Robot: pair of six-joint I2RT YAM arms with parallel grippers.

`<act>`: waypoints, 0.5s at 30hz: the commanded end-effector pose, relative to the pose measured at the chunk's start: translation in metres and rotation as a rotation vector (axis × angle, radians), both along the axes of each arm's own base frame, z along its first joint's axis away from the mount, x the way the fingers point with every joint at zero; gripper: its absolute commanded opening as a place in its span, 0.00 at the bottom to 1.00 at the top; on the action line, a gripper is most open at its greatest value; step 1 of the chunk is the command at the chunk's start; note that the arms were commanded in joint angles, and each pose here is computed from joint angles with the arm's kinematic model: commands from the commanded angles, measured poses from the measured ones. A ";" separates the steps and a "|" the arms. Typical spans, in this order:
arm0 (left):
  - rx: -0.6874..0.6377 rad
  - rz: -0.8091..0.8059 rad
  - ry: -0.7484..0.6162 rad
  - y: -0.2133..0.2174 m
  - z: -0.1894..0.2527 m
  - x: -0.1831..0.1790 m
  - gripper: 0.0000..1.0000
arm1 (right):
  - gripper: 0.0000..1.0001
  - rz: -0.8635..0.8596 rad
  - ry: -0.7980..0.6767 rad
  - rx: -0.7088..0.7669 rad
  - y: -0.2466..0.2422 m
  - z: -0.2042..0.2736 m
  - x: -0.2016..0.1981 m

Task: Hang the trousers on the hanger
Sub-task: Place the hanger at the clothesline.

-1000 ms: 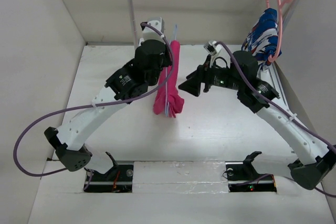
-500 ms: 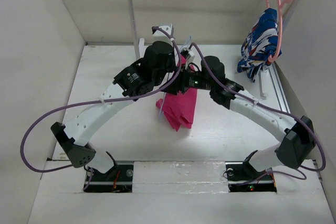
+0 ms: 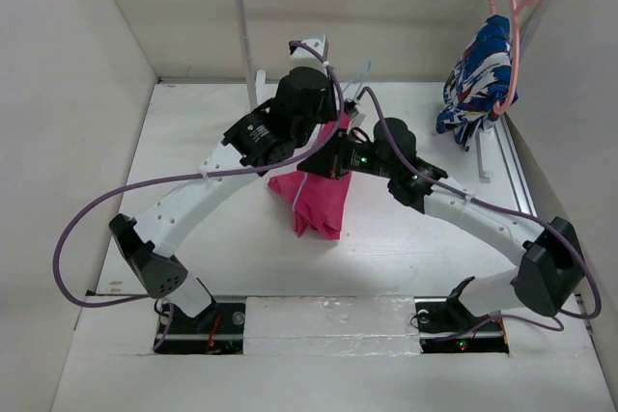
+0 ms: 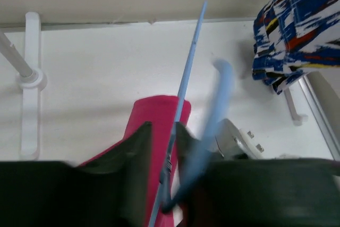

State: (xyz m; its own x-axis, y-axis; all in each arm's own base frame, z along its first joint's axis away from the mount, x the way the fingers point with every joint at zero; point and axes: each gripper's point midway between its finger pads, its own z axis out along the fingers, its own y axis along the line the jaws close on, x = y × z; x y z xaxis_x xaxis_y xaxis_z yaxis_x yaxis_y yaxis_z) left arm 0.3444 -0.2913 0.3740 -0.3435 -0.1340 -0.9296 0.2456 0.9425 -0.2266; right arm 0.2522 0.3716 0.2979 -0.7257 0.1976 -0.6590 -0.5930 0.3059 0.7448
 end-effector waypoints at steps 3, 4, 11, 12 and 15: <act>-0.148 0.047 -0.172 0.011 0.085 0.014 0.61 | 0.00 -0.059 -0.252 0.229 -0.037 0.118 0.007; -0.156 0.048 -0.183 0.013 0.092 0.013 0.67 | 0.00 -0.072 -0.270 0.237 -0.046 0.129 0.009; -0.244 0.025 -0.259 0.033 0.138 -0.011 0.86 | 0.00 -0.160 -0.344 0.192 -0.099 0.166 0.055; -0.254 0.019 -0.266 0.036 0.138 -0.015 0.86 | 0.00 -0.161 -0.371 0.196 -0.110 0.178 0.060; -0.242 0.013 -0.240 0.038 0.119 -0.019 0.86 | 0.00 -0.163 -0.385 0.199 -0.120 0.188 0.077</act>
